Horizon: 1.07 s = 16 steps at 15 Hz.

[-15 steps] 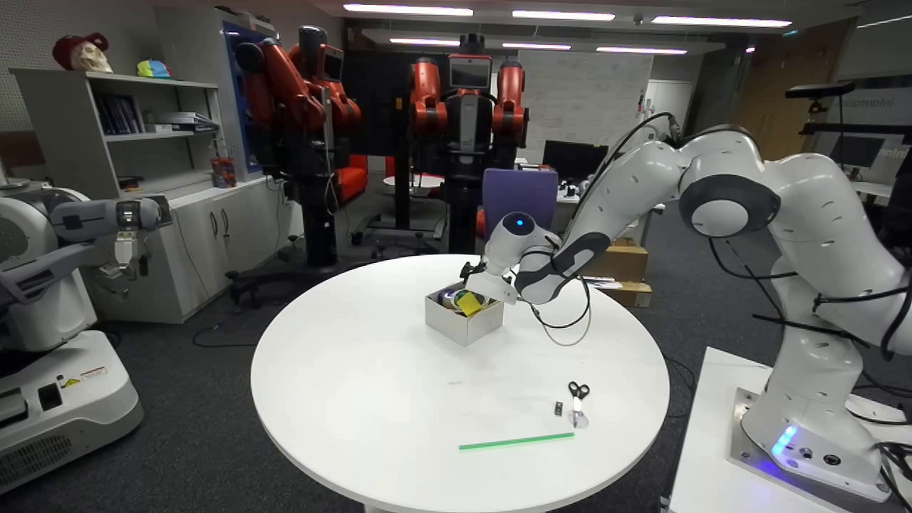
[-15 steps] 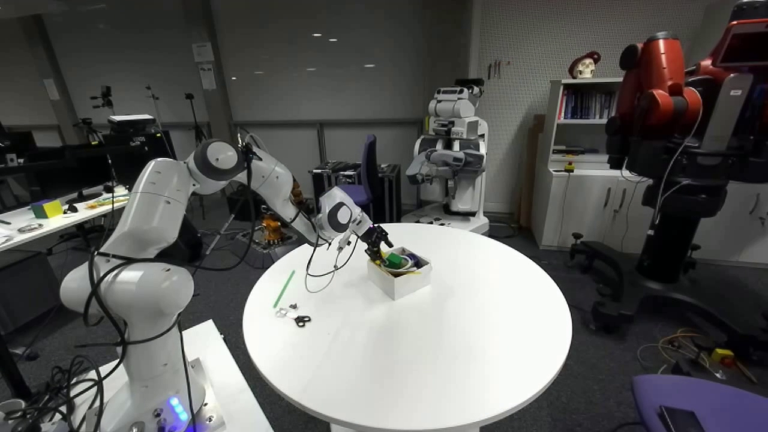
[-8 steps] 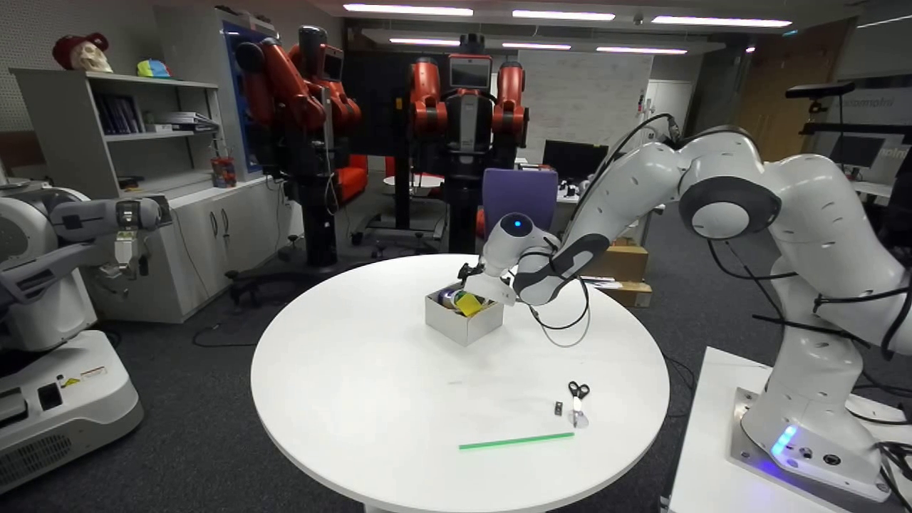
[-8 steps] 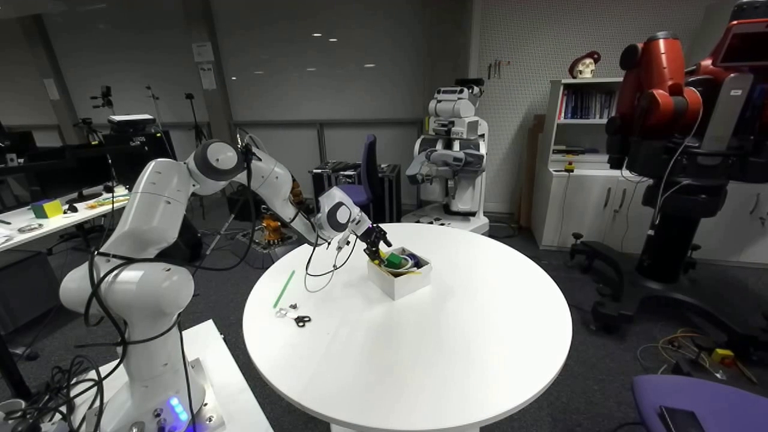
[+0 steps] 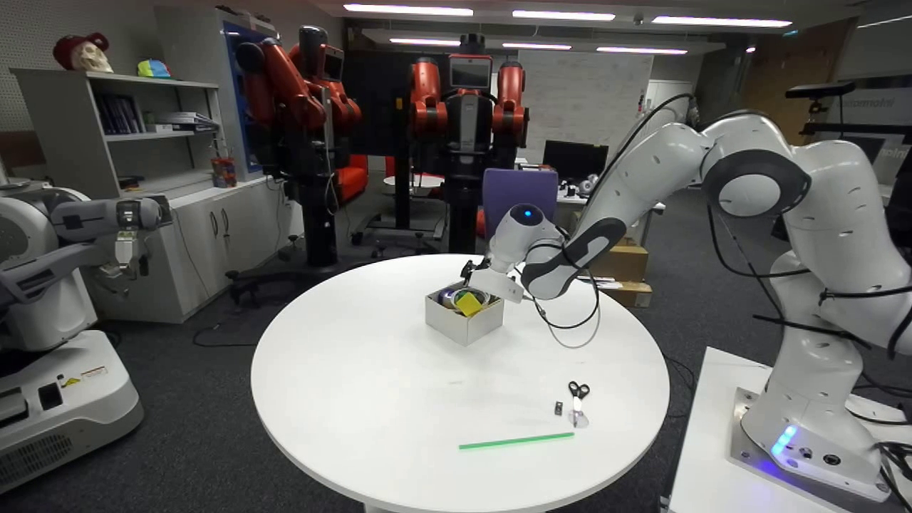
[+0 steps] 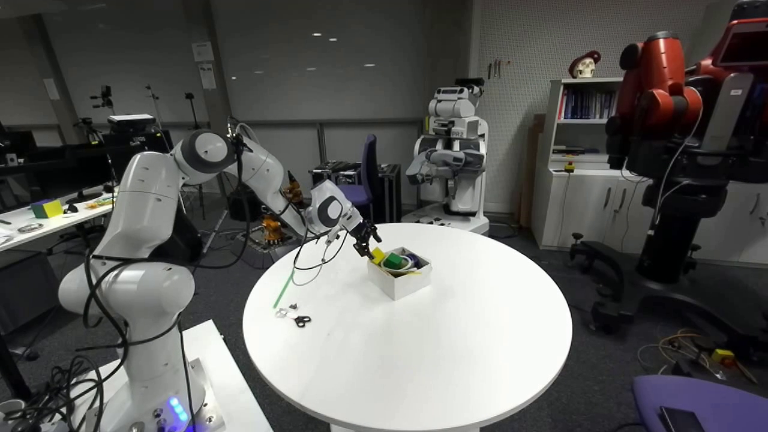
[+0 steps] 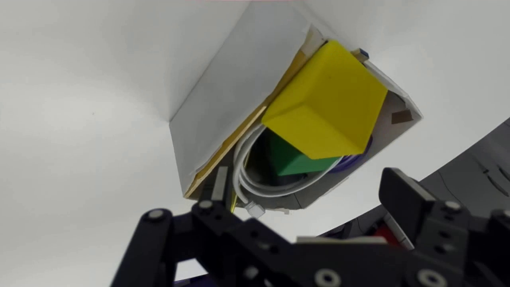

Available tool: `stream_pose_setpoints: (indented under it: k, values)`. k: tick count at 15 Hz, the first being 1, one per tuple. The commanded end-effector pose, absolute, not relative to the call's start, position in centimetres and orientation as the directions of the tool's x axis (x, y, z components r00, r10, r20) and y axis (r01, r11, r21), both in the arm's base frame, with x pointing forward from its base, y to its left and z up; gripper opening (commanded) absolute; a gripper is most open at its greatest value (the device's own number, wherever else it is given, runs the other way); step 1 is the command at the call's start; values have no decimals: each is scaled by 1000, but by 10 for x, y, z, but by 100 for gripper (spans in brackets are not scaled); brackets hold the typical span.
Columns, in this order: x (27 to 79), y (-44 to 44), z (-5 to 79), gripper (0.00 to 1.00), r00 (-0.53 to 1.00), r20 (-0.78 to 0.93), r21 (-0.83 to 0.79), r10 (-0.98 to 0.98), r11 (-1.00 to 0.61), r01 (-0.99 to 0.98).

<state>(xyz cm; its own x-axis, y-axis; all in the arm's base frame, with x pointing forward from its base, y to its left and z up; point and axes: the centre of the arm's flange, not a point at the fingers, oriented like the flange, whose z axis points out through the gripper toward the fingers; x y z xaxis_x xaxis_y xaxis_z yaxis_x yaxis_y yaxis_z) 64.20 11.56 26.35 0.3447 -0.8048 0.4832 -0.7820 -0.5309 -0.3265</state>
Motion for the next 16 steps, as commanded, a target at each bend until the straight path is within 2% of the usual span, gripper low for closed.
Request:
stream_pose_setpoints:
  k: [1,10,16]
  values:
    - [590,109,304,100,387,436,-334,-812,-546,-768]
    - [480,133,292,100,739,185,-182,-648,-761,-623]
    - [424,113,256,100,803,-85,16,-591,-806,-592]
